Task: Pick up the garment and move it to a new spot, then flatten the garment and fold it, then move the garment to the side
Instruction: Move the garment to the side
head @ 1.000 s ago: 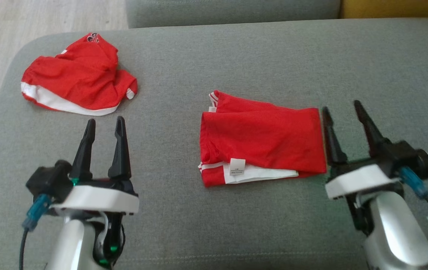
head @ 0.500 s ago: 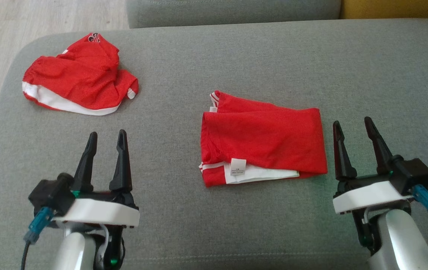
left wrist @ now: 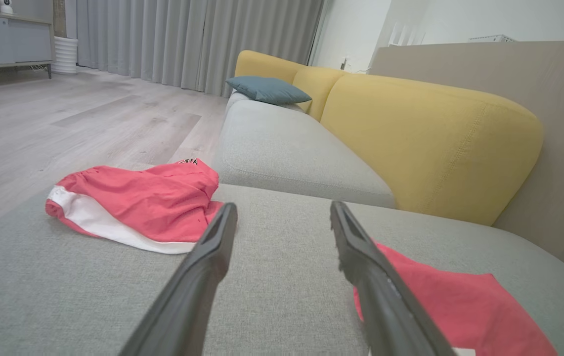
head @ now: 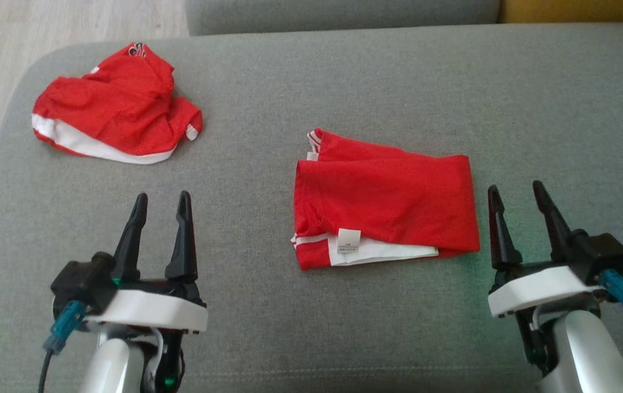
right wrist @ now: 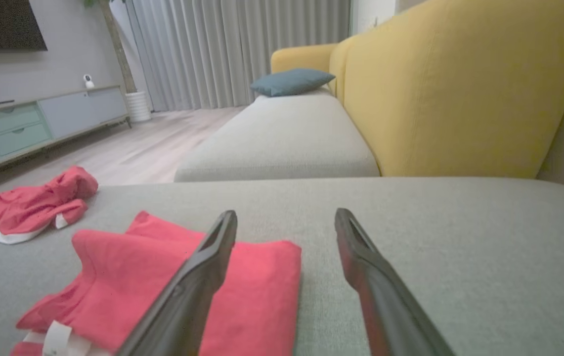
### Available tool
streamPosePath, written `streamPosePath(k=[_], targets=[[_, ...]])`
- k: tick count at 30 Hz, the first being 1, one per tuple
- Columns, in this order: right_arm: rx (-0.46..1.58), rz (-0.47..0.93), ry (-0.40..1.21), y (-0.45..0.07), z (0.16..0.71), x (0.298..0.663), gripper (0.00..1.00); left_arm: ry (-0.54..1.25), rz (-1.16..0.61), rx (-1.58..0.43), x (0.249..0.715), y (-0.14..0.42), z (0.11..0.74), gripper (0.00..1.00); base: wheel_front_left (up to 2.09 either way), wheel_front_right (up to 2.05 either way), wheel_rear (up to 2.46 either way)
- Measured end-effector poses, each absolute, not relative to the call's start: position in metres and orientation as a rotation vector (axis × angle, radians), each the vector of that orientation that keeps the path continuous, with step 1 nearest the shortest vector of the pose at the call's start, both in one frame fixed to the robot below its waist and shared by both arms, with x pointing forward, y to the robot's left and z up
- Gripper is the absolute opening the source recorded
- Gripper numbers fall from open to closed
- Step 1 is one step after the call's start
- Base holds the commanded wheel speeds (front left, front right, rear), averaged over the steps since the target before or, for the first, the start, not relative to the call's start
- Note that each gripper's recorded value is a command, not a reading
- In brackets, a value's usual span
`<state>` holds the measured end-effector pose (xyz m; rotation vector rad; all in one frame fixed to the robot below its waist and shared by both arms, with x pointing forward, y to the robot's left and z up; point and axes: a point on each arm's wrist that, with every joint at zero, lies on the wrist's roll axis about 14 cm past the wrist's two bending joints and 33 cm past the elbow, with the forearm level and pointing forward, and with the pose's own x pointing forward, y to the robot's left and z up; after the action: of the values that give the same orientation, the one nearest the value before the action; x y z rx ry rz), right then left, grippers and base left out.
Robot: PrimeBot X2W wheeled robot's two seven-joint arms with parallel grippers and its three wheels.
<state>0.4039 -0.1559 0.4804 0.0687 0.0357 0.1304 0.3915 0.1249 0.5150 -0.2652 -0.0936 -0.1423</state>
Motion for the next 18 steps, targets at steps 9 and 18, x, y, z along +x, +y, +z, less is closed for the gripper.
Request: streamPosePath(k=[9,18], targets=[[0.230,0.109,0.291,-0.148,0.409,0.407,1.00,-0.049,-0.143,-0.268,0.403,0.125,0.498,1.00,0.00,0.00,0.00],[0.266,0.170,0.395,-0.119,0.376,0.424,1.00,-0.026,-0.123,-0.268,0.413,0.133,0.487,1.00,0.00,0.00,0.00]])
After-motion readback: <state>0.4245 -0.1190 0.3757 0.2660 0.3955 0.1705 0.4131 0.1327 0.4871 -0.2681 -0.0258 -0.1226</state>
